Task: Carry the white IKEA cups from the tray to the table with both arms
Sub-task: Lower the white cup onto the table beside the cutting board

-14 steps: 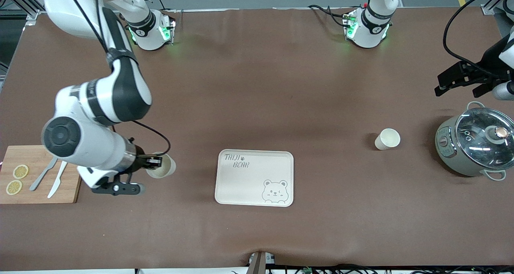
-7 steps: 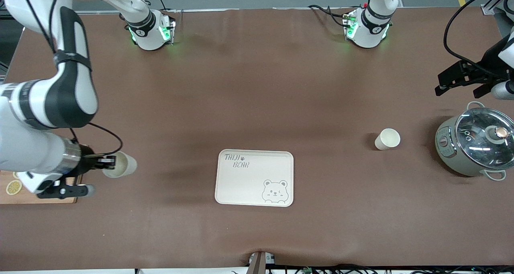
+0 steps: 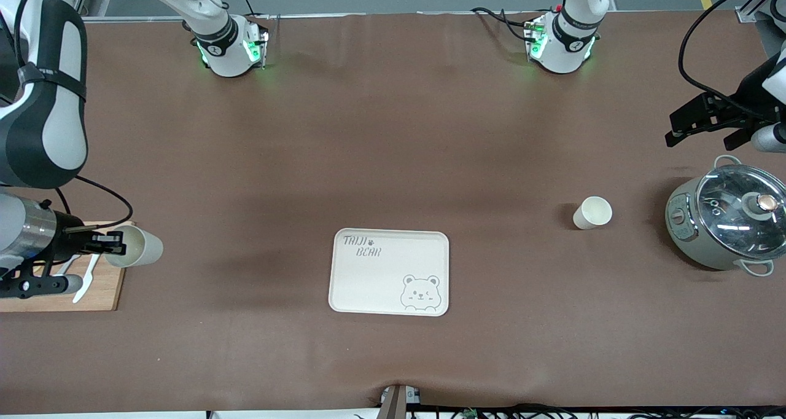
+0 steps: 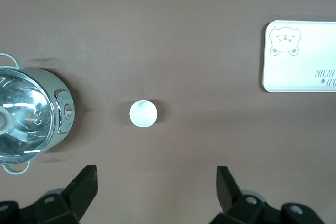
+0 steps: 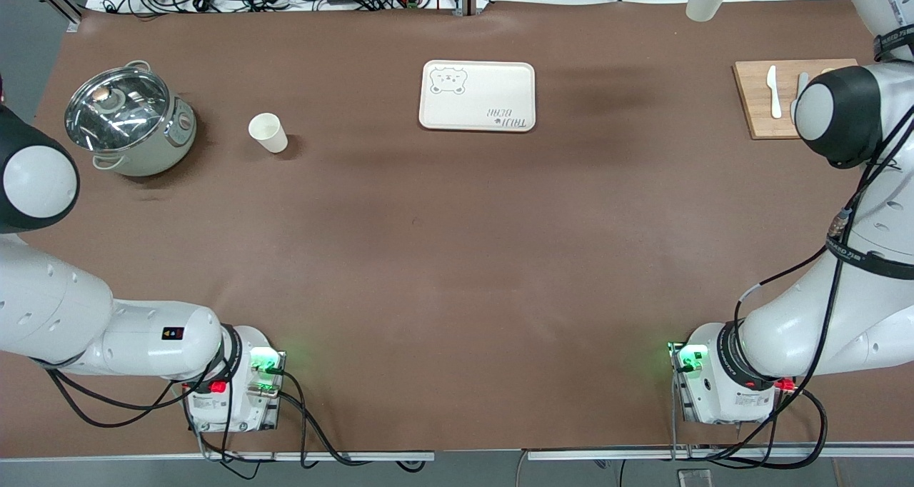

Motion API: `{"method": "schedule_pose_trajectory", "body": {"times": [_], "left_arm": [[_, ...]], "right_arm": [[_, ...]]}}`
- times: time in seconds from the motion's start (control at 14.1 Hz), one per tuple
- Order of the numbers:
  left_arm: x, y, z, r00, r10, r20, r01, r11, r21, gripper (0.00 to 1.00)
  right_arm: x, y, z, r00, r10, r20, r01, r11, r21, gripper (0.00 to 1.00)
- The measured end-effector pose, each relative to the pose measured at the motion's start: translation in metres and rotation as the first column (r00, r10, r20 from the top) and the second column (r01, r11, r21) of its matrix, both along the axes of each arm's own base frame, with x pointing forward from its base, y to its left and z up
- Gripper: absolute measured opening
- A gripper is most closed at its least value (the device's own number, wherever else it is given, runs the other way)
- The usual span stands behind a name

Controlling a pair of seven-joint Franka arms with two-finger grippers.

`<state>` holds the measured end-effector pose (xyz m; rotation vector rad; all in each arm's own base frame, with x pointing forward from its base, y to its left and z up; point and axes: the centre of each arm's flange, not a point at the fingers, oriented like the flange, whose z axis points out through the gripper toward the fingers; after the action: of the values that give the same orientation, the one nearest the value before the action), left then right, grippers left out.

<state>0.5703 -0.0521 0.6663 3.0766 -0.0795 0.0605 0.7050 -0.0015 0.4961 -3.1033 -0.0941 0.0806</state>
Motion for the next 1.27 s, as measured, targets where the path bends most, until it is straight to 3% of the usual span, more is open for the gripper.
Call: {"method": "schedule_pose_trajectory", "body": {"times": [0.57,0.85,1.27], "left_arm": [[0.0,0.0,0.0,1.0,0.0,0.0,0.0,1.0,0.0,1.0],[0.0,-0.001,0.0,1.0,-0.001,0.0,0.001,1.0,0.0,1.0],[0.0,-0.001,0.0,1.0,-0.001,0.0,0.001,1.0,0.0,1.0]], "right_arm": [[-0.025,-0.006,-0.064,0.998,-0.022,0.067,0.021,1.0,0.01,0.04],[-0.047,-0.008,-0.103,0.999,-0.014,0.043,0.015,1.0,-0.013,0.04],[-0.068,-0.018,-0.153,0.997,-0.02,0.076,0.022,0.999,-0.031,0.04]]}}
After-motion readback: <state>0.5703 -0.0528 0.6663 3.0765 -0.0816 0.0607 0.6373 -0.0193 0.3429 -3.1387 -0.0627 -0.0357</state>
